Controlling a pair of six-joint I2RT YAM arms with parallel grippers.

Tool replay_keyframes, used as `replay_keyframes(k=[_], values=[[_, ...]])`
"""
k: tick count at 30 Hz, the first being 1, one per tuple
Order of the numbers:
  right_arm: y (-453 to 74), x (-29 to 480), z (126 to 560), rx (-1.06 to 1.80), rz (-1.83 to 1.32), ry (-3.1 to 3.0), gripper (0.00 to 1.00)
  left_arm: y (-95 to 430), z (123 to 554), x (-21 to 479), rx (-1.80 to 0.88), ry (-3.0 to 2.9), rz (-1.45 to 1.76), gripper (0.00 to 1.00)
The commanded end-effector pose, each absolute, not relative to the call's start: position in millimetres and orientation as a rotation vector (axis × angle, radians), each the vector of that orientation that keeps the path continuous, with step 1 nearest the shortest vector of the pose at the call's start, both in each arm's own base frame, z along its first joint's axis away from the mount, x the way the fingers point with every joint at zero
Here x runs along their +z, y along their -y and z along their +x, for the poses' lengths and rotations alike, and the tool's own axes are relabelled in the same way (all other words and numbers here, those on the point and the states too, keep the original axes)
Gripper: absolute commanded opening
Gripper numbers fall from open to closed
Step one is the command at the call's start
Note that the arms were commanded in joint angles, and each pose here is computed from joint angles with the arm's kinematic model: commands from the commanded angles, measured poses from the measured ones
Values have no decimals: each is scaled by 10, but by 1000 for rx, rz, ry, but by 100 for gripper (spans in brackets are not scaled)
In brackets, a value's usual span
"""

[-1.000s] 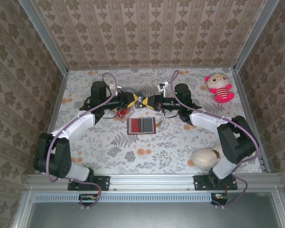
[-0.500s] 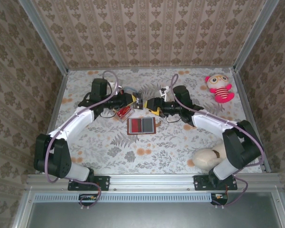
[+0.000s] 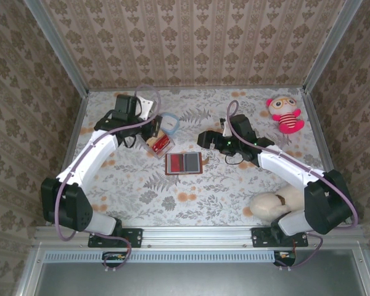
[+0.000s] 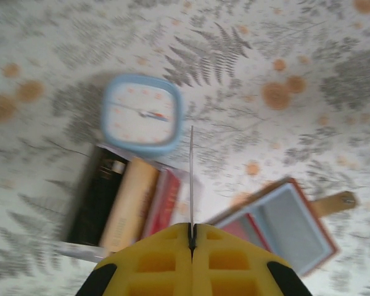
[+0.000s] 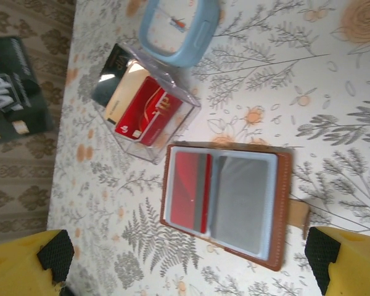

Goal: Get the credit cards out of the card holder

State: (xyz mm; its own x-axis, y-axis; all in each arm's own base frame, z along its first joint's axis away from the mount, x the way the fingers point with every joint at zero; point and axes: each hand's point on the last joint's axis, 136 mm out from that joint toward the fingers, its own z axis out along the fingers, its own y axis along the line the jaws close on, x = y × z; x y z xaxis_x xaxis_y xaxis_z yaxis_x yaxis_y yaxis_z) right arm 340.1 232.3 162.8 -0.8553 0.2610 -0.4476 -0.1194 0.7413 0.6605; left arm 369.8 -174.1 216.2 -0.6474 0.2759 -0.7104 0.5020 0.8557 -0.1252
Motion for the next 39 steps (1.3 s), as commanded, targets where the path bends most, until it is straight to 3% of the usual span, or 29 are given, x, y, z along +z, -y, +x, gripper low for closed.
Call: replay_keyframes(k=[1, 12, 33, 36, 39], values=[[-2175, 1568, 3381, 868, 111, -2430, 100, 1508, 3937, 2094, -154, -2259, 743, 0], [-2108, 1498, 3375, 885, 139, -2445, 100, 1459, 4246, 1589, -80, -2334, 969, 0], [-2208, 1372, 3400, 958, 201, -2487, 100, 1356, 4202, 1190, -64, -2455, 1019, 0], [-2219, 1406, 3401, 968, 200, -2482, 100, 1348, 4236, 1199, -52, -2452, 999, 6], [-2222, 1413, 3398, 970, 202, -2482, 100, 1317, 4254, 1222, -31, -2458, 971, 23]])
